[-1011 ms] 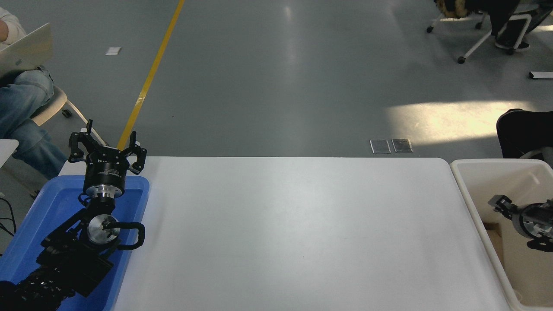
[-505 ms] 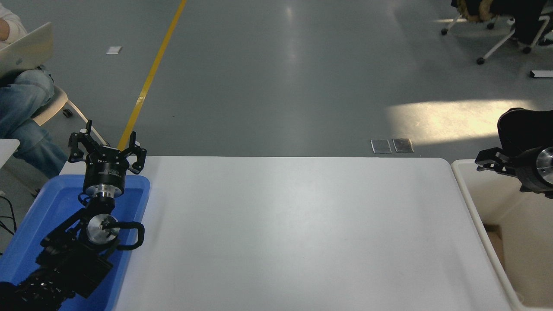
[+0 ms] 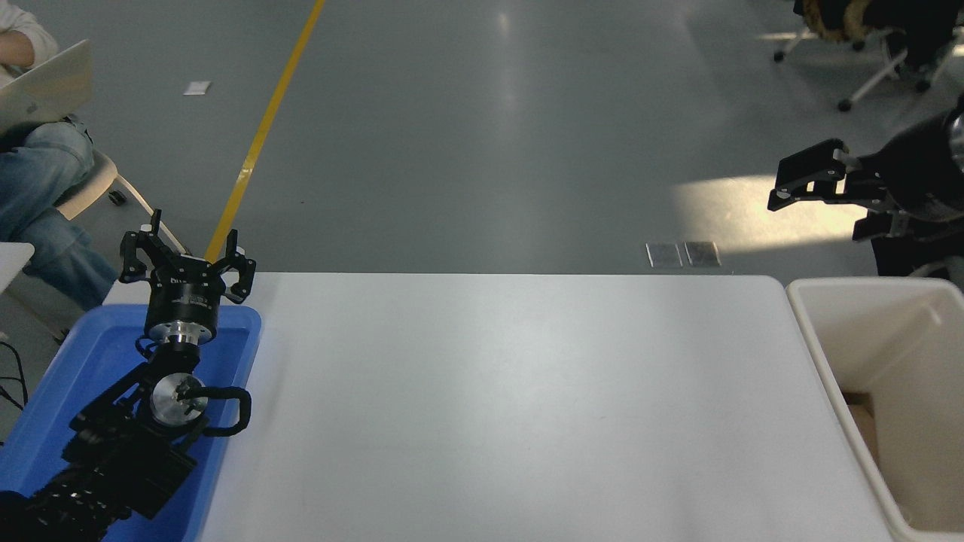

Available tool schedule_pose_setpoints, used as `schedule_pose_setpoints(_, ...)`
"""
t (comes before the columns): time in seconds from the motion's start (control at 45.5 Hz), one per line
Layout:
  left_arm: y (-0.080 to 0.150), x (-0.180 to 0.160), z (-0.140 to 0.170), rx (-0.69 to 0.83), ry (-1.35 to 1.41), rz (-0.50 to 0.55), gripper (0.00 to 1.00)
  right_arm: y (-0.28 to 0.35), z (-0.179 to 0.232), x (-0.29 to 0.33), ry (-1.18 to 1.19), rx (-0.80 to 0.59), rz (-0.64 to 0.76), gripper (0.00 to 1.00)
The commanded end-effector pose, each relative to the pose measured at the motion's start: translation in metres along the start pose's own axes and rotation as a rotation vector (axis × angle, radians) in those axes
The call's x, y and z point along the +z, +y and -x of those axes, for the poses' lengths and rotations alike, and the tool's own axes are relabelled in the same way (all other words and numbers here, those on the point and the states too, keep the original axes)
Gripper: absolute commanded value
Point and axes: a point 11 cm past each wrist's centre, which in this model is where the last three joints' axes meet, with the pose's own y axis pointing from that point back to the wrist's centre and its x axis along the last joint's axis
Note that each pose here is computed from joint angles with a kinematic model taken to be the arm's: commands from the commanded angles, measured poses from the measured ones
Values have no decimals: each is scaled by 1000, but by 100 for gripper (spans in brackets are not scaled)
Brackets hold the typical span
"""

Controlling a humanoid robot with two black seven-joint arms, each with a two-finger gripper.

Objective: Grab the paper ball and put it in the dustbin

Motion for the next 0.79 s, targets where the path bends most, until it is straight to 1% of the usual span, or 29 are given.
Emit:
schedule_pose_setpoints(0.0,0,0,0,1,1,0,99,51,11,-58,65,-59,-93,96)
schedule_pose_setpoints(0.066,0,0,0,1,1,0,99,59,10,-66,82,-39,-110,96)
schedule_pose_setpoints(0.176,0,0,0,1,1,0,99,56,12,-70,109,-46,-100,100)
schedule_pose_setpoints(0.396,0,0,0,1,1,0,99,38,21,-77,129,-106,-113,100)
schedule_pose_setpoints(0.549,0,0,0,1,1,0,99,17,28,-72,156,-157,-49,100)
schedule_pose_setpoints(0.769,0,0,0,1,1,0,99,4,35,-72,173,-195,-17,100)
